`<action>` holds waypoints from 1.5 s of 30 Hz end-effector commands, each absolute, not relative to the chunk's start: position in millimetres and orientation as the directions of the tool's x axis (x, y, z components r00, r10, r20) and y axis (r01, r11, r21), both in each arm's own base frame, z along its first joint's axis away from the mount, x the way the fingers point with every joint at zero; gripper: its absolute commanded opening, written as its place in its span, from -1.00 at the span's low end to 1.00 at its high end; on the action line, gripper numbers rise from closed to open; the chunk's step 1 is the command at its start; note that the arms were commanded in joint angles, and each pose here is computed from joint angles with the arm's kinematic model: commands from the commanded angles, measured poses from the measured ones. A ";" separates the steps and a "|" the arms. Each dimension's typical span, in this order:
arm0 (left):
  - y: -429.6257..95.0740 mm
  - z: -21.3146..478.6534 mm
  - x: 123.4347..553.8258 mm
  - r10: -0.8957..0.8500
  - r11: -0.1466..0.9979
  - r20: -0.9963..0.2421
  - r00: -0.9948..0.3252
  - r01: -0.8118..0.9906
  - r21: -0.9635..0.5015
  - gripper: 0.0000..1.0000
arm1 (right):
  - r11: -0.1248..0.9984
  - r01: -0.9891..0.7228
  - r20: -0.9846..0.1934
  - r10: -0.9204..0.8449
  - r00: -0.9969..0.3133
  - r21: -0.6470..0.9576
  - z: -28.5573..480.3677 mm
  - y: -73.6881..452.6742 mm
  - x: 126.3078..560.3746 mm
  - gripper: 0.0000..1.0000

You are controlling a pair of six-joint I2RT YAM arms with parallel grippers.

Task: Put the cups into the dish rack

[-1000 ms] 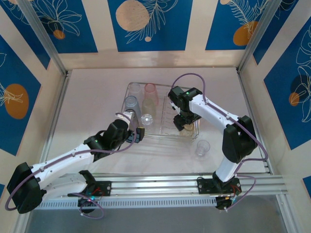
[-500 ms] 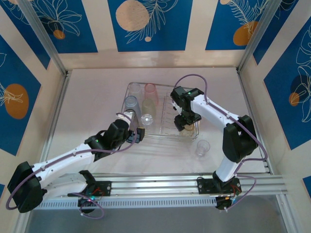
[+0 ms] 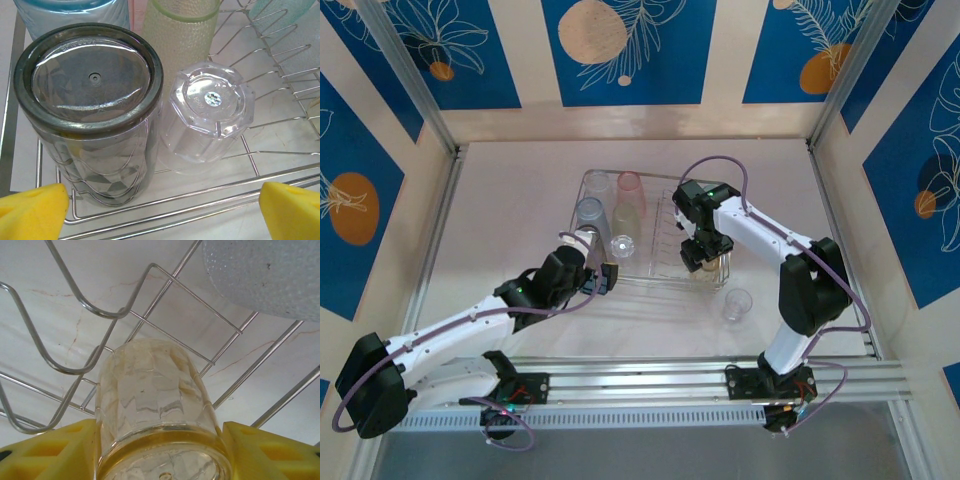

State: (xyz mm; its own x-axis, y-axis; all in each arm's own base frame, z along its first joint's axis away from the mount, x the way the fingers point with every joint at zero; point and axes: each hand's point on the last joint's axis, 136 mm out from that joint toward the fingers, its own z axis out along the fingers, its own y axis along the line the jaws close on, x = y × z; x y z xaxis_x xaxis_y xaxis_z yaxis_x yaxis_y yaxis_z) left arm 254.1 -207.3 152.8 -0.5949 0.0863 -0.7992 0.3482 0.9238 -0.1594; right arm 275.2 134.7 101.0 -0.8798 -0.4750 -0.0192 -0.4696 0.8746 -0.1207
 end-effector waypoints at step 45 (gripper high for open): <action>-202.6 150.1 253.8 0.095 0.930 -0.796 -0.598 0.339 -0.143 0.95 | 0.928 -0.310 -0.248 -0.356 -0.901 -0.208 119.5 123.9 347.1 -0.10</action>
